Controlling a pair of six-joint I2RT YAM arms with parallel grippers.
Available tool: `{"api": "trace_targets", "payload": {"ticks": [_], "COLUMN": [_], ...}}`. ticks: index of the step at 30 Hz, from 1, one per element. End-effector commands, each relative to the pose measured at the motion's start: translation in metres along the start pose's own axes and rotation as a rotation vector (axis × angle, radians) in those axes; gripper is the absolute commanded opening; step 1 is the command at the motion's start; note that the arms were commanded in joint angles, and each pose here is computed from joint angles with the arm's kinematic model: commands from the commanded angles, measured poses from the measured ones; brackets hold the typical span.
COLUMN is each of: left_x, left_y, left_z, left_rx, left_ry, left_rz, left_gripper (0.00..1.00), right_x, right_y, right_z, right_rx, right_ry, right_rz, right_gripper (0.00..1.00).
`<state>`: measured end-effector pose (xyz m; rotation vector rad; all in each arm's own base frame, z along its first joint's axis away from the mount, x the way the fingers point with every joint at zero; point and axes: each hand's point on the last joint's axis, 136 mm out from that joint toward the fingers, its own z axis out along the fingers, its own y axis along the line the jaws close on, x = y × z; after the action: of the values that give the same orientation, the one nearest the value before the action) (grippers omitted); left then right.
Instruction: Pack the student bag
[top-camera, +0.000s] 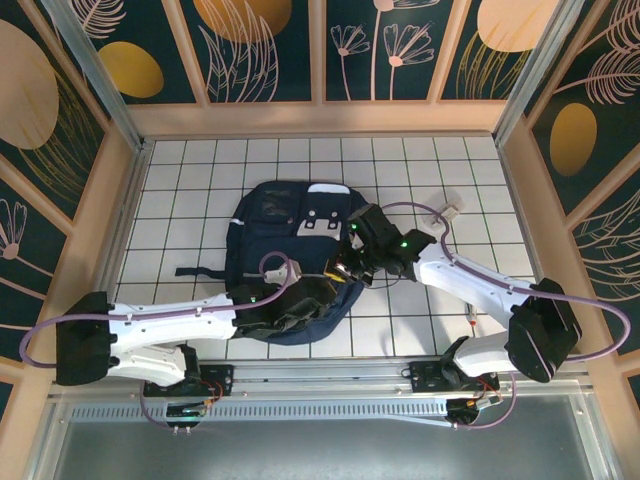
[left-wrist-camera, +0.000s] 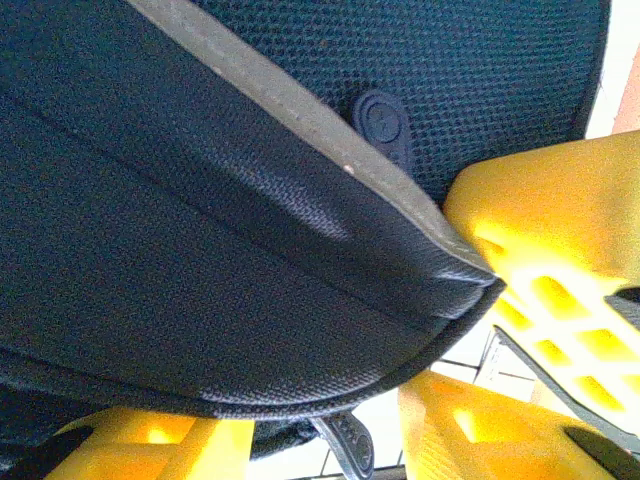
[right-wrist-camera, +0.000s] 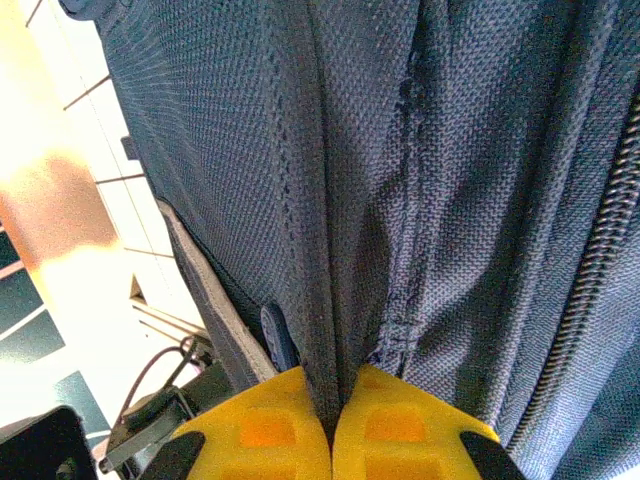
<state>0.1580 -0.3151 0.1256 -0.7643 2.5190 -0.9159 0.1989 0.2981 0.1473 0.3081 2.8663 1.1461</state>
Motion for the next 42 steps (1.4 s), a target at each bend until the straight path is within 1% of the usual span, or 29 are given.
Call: {"api": "trace_targets", "payload": {"ticks": [1,4,10,11,15,18,22,23,26,27,29,32,33,34,35,37,39,40,42], "left_x": [-0.005,-0.007,-0.012,-0.013,-0.014,-0.015,-0.020,-0.024,-0.039,-0.043,-0.046,-0.033,-0.030,-0.026,-0.023,-0.017,-0.010,-0.005,0.003], "left_y": [-0.002,-0.002,-0.007,-0.005,0.001,0.006,0.036,0.045,0.067,0.070,0.066,0.031,0.022,0.016,0.009,-0.003,-0.018,-0.029,-0.049], "left_z": [0.010,0.014,0.014,0.014,0.010,0.003,-0.006,-0.009,-0.019,-0.022,-0.027,-0.025,-0.025,-0.022,-0.020,-0.015,-0.010,-0.008,-0.002], "left_rx": [-0.029,-0.067,-0.079,-0.084,-0.097,-0.110,-0.193,-0.208,-0.229,-0.226,-0.173,-0.020,-0.001,-0.003,-0.006,-0.018,0.001,0.031,0.097], "left_ry": [-0.030,-0.051,-0.079,-0.079,-0.074,-0.061,-0.058,-0.061,-0.098,-0.112,-0.122,-0.073,-0.061,-0.052,-0.040,-0.025,-0.005,0.005,0.020], "left_rz": [0.001,0.030,0.072,0.076,0.091,0.135,0.197,0.226,0.277,0.287,0.304,0.391,0.412,0.428,0.447,0.474,0.493,0.500,0.506], "left_gripper": [0.39,0.35,0.03,0.00,0.00,0.00,0.00,0.00,0.00,0.00,0.00,0.00,0.00,0.00,0.00,0.00,0.00,0.00,0.00], "right_x": [-0.004,-0.005,-0.008,-0.009,-0.020,-0.045,-0.077,-0.080,-0.097,-0.100,-0.106,-0.112,-0.115,-0.118,-0.118,-0.115,-0.107,-0.101,-0.083], "right_y": [0.052,0.055,0.053,0.052,0.047,0.036,0.026,0.025,0.008,0.005,0.002,-0.003,-0.007,-0.013,-0.017,-0.024,-0.030,-0.033,-0.035], "right_z": [-0.018,-0.021,-0.022,-0.021,-0.024,-0.034,-0.055,-0.056,-0.057,-0.056,-0.050,-0.037,-0.034,-0.031,-0.030,-0.034,-0.046,-0.053,-0.059], "right_rx": [-0.166,-0.177,-0.158,-0.155,-0.128,-0.097,-0.103,-0.114,-0.079,-0.075,-0.077,-0.068,-0.051,-0.027,-0.008,0.036,0.070,0.078,0.047], "right_ry": [-0.040,-0.046,-0.071,-0.074,-0.105,-0.152,-0.205,-0.189,-0.179,-0.179,-0.173,-0.165,-0.170,-0.175,-0.173,-0.167,-0.187,-0.208,-0.213], "right_rz": [-0.070,-0.073,-0.090,-0.097,-0.131,-0.141,-0.149,-0.164,-0.168,-0.173,-0.190,-0.214,-0.210,-0.197,-0.175,-0.102,-0.015,0.039,0.131], "right_gripper": [0.00,0.00,0.00,0.00,0.00,0.00,0.00,0.00,0.00,0.00,0.00,0.00,0.03,0.21,0.36,0.51,0.64,0.67,0.72]}}
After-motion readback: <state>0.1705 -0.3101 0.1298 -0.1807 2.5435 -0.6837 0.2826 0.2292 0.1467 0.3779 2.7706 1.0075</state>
